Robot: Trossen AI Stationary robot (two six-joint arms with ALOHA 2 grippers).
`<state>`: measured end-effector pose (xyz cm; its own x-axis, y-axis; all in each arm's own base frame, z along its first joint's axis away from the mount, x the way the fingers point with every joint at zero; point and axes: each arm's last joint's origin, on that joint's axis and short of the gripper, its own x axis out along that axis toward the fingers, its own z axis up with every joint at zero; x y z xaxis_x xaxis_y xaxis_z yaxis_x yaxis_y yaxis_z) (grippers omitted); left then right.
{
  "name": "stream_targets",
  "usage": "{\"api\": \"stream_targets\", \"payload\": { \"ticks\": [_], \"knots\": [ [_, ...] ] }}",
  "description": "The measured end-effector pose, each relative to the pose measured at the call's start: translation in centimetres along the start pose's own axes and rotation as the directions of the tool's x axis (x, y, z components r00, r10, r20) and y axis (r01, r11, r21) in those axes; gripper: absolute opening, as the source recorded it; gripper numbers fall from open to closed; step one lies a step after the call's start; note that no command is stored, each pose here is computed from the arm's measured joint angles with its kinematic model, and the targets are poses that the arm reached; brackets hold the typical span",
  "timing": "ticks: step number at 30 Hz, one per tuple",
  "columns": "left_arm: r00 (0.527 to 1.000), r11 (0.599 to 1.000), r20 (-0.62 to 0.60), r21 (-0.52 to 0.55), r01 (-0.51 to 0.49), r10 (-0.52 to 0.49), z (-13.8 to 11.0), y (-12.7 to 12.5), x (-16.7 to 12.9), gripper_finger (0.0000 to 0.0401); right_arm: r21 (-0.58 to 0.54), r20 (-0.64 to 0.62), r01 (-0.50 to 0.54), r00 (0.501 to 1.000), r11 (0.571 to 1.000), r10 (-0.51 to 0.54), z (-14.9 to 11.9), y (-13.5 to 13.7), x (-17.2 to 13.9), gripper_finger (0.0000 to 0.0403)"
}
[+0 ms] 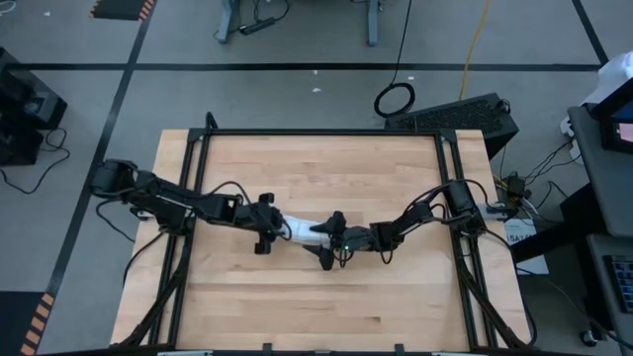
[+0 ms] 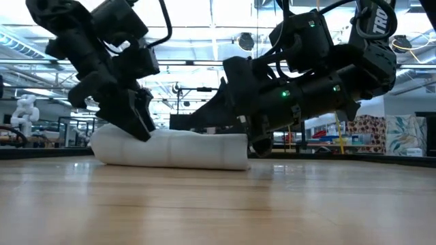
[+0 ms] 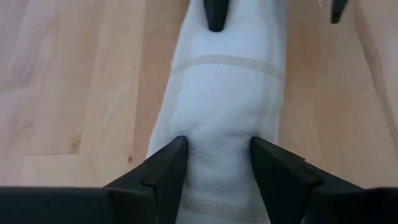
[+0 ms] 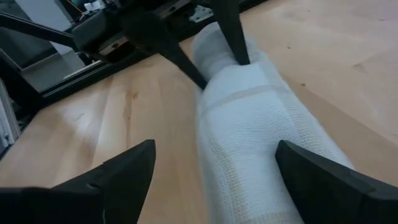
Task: Roll towel
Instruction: Roll the white towel
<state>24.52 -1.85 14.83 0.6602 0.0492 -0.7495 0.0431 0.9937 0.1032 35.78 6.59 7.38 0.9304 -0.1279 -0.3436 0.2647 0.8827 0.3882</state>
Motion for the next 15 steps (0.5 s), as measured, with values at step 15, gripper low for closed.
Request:
{"api": "stream_targets", "payload": {
  "ticks": [15],
  "knots": [
    [0.987, 0.98, 0.022, -0.116, 0.159, -0.158, -0.2, 3.0, 0.2, 0.0161, -0.078, 0.032, -0.057, 0.998, 0.995, 0.06, 3.5, 1.7, -1.7, 0.0329]
  ]
}}
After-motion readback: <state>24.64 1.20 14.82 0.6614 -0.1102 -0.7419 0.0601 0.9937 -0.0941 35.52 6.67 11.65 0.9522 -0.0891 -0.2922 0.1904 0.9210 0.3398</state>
